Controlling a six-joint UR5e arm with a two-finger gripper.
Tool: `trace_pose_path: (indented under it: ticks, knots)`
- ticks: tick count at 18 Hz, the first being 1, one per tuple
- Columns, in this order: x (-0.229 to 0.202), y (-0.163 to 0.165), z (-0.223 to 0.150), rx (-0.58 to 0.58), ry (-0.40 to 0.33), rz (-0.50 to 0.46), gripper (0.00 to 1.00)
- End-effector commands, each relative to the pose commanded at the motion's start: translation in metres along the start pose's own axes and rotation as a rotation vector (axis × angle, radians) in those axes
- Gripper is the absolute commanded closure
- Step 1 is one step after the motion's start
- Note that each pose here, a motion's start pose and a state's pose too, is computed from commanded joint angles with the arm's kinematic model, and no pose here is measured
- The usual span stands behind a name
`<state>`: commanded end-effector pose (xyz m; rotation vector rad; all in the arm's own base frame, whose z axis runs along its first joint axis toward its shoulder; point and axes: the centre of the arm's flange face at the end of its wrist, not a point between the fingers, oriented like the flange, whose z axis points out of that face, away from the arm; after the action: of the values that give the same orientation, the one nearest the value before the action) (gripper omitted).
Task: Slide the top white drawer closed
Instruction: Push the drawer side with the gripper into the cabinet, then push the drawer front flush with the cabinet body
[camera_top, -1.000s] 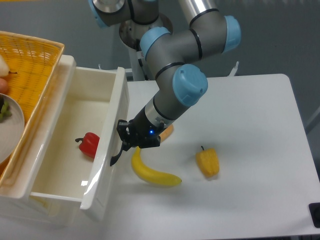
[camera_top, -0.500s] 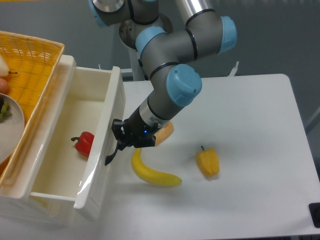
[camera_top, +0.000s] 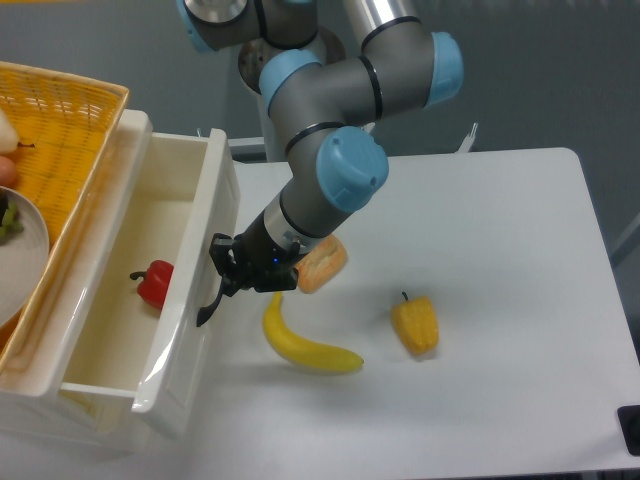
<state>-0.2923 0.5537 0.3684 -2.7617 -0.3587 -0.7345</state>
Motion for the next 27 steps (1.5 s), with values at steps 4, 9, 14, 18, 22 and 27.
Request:
trace_pose_path:
  ticks: [4, 9, 14, 18, 22, 27]
  knots:
    - [0.013, -0.002, 0.003, -0.004, 0.0, 0.005, 0.89]
    - [0.023, -0.004, 0.011, -0.013, 0.003, 0.009, 0.89]
    - [0.028, -0.006, 0.019, -0.024, 0.007, 0.017, 0.88]
    - [0.029, -0.006, 0.022, -0.029, 0.009, 0.02, 0.88]
    - [0.037, -0.007, 0.026, -0.034, 0.009, 0.027, 0.87]
    - [0.049, -0.008, 0.033, -0.047, 0.008, 0.025, 0.87]
